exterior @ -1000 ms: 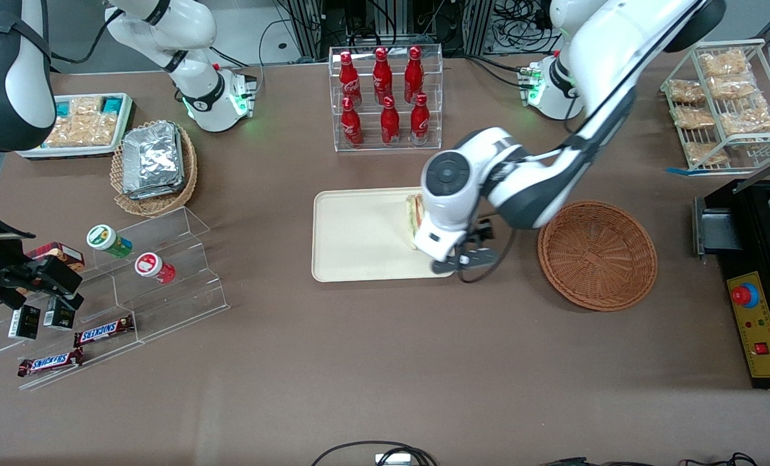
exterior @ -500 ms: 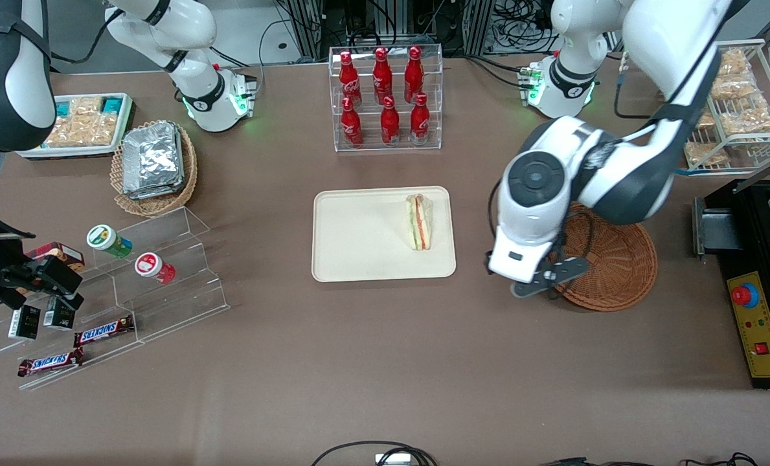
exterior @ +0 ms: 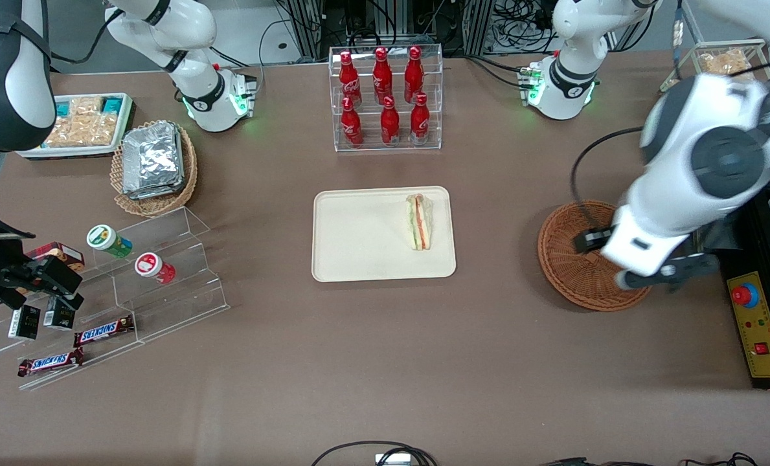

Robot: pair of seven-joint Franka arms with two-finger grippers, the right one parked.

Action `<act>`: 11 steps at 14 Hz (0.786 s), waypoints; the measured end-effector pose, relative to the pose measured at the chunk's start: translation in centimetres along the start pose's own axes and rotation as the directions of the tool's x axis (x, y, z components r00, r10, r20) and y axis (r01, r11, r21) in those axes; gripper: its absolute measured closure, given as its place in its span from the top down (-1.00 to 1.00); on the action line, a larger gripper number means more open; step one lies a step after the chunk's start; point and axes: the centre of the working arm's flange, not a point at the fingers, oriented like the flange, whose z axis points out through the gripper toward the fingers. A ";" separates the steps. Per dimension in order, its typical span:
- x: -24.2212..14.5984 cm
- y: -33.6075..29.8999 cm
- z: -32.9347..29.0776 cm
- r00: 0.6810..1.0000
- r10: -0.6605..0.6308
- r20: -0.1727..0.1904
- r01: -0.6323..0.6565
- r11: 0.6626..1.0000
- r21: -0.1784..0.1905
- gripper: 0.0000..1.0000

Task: Place sandwich from basket to tray

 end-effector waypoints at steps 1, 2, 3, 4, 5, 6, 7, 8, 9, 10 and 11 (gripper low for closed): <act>-0.1 -1.9 -1.0 1.000 0.021 -0.002 -0.021 1.000 -0.015 0.99; -0.3 -3.6 -1.9 0.999 0.042 -0.008 -0.042 0.999 -0.022 0.99; -0.7 -5.1 -2.8 0.998 0.066 -0.009 -0.067 0.998 -0.021 0.99; -1.2 -6.4 -3.5 0.995 0.097 -0.008 -0.097 0.995 -0.023 0.99; -1.6 -7.7 -4.2 0.991 0.130 -0.008 -0.130 0.991 -0.031 0.99; -2.0 -8.9 -4.8 0.987 0.161 -0.007 -0.161 0.986 -0.044 0.99; -2.4 -10.1 -5.3 0.983 0.186 -0.003 -0.186 0.981 -0.053 0.99; -2.9 -11.1 -5.7 0.978 0.210 0.005 -0.210 0.976 -0.057 0.99; -3.2 -11.9 -5.9 0.970 0.242 0.010 -0.241 0.969 -0.058 0.99; -3.5 -12.4 -6.1 0.961 0.277 0.009 -0.276 0.959 -0.057 0.99; -3.8 -12.9 -6.2 0.953 0.303 0.008 -0.302 0.952 -0.056 0.99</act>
